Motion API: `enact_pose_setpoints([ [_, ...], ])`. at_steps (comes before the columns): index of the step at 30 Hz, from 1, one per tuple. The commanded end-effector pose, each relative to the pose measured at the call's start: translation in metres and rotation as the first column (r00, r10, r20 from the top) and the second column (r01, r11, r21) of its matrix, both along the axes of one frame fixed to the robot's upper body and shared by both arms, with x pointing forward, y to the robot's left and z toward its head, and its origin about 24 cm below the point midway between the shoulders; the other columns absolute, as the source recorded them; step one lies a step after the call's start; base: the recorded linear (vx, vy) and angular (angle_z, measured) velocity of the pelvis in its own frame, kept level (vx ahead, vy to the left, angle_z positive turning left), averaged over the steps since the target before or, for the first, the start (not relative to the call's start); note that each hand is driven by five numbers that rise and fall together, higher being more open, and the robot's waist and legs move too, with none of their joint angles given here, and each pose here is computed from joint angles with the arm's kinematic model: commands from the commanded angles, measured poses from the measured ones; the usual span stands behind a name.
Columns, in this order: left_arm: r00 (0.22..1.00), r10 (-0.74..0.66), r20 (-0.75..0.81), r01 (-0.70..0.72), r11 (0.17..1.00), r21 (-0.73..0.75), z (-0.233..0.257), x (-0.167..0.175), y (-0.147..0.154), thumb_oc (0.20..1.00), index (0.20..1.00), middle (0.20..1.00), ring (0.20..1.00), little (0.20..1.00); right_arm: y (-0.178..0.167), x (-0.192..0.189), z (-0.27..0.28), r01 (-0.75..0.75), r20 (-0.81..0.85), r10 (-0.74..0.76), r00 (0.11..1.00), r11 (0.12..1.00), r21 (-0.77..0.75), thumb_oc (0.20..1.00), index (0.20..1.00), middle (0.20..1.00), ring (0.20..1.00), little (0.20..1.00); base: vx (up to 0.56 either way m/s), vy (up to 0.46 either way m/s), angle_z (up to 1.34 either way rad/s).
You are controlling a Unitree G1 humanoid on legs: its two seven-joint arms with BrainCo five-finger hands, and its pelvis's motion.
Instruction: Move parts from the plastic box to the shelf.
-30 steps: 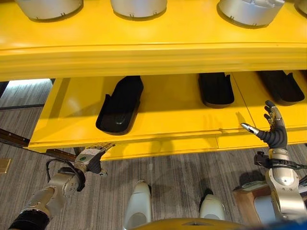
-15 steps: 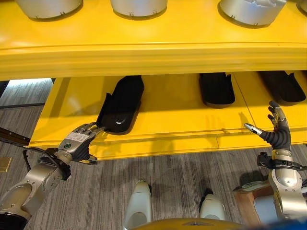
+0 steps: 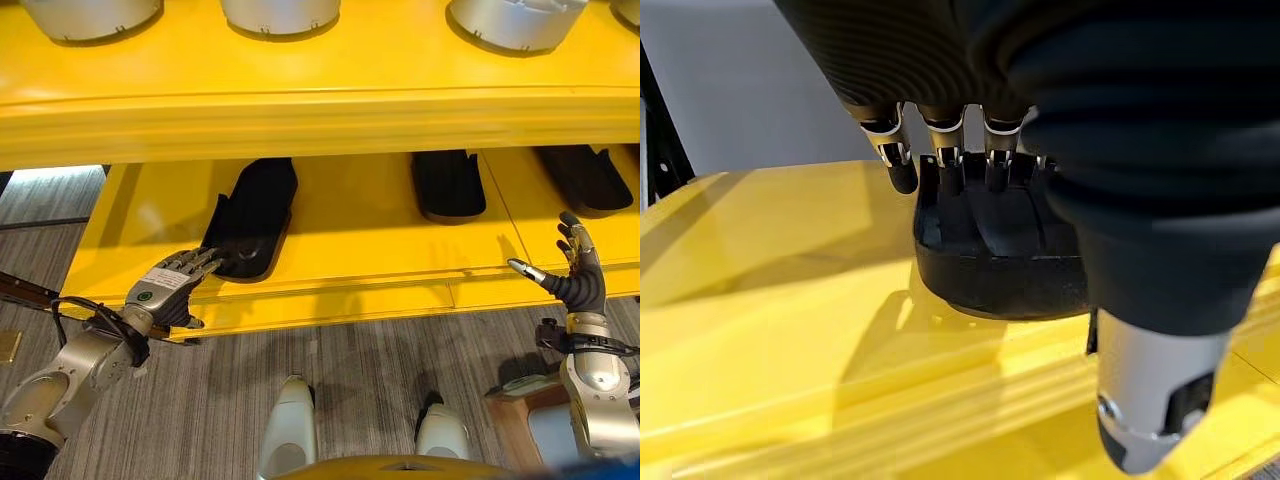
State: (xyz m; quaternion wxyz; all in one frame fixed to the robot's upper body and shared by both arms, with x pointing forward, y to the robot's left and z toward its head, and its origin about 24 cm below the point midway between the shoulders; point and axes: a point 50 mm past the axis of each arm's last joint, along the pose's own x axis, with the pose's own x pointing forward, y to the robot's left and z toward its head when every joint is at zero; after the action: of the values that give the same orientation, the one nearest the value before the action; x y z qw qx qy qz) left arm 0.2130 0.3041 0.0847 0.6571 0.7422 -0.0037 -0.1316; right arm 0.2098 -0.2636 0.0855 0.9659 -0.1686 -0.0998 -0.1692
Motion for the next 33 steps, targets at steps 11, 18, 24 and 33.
enact_pose_setpoints([
  [11, 0.996, 0.066, 0.053, -0.069, 0.997, 0.046, 0.018, -0.010, 0.023, 1.000, 1.000, 1.000, 1.000, 1.000, -0.011, -0.007, 0.022, 0.028, 0.100, -0.023, 0.995, 0.999, -0.045, 1.000, 1.000, 1.000, 1.000, 1.000, 0.00, 0.000, 0.00],
  [18, 0.996, 0.064, 0.064, -0.066, 0.997, 0.038, 0.022, -0.015, 0.023, 1.000, 1.000, 1.000, 1.000, 1.000, -0.010, -0.006, 0.021, 0.022, 0.097, -0.018, 0.995, 0.999, -0.041, 1.000, 1.000, 1.000, 1.000, 1.000, 0.00, 0.000, 0.00],
  [24, 0.999, 0.035, 0.042, -0.036, 0.999, 0.017, 0.015, -0.009, 0.014, 1.000, 1.000, 1.000, 1.000, 1.000, -0.008, -0.007, 0.021, 0.017, 0.095, -0.013, 0.995, 0.999, -0.041, 1.000, 1.000, 1.000, 1.000, 1.000, 0.00, 0.000, 0.00],
  [33, 0.997, 0.034, -0.066, -0.036, 0.999, -0.017, -0.014, -0.005, 0.007, 1.000, 1.000, 1.000, 1.000, 1.000, -0.010, -0.006, 0.023, 0.017, 0.096, -0.012, 0.995, 0.998, -0.053, 1.000, 1.000, 1.000, 1.000, 1.000, 0.00, 0.000, 0.00],
])
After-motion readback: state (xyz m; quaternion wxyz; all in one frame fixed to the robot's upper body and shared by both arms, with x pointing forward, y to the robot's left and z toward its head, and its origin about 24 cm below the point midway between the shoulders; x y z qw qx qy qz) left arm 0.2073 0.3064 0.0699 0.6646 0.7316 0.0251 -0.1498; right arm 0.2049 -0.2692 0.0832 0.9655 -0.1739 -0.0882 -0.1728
